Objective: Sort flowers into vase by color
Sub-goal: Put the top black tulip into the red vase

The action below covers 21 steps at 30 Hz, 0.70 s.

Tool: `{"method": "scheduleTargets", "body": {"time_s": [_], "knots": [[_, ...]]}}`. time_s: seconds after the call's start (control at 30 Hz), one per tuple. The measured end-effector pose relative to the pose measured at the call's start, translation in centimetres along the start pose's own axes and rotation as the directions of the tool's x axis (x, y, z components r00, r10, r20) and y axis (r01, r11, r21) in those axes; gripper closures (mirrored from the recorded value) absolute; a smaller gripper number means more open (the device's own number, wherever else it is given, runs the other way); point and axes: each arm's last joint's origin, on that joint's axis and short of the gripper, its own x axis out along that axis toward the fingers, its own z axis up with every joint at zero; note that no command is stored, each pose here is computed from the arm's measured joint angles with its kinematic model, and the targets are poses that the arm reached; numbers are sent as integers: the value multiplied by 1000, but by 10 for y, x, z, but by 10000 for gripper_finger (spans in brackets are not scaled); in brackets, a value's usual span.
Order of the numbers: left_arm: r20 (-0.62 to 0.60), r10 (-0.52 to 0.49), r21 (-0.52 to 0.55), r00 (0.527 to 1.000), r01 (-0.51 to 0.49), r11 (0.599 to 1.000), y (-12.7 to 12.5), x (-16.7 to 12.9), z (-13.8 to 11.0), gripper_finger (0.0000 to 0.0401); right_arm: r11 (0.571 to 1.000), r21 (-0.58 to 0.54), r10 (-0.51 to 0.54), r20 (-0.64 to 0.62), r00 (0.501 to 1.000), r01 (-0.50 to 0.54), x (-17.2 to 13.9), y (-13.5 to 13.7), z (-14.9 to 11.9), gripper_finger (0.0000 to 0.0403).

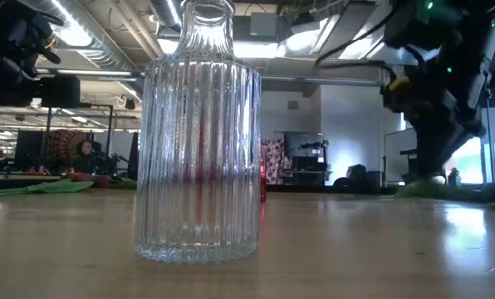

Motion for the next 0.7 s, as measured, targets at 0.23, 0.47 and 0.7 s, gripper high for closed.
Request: {"method": "scheduleTargets", "body": {"time_s": [0.23, 0.47, 0.7], "knots": [[0, 0, 0, 1000, 0, 1000, 0, 0, 0, 197, 933, -360, -11, -117, 993, -32, 26, 9, -3, 240], [0, 0, 0, 1000, 0, 1000, 0, 0, 0, 197, 899, -437, -40, -154, 987, -32, 45, 10, 1, 242], [0, 1, 0, 1000, -1, 1000, 0, 0, 0, 197, 880, -475, -82, -138, 987, 7, 48, 7, 2, 325]]}}
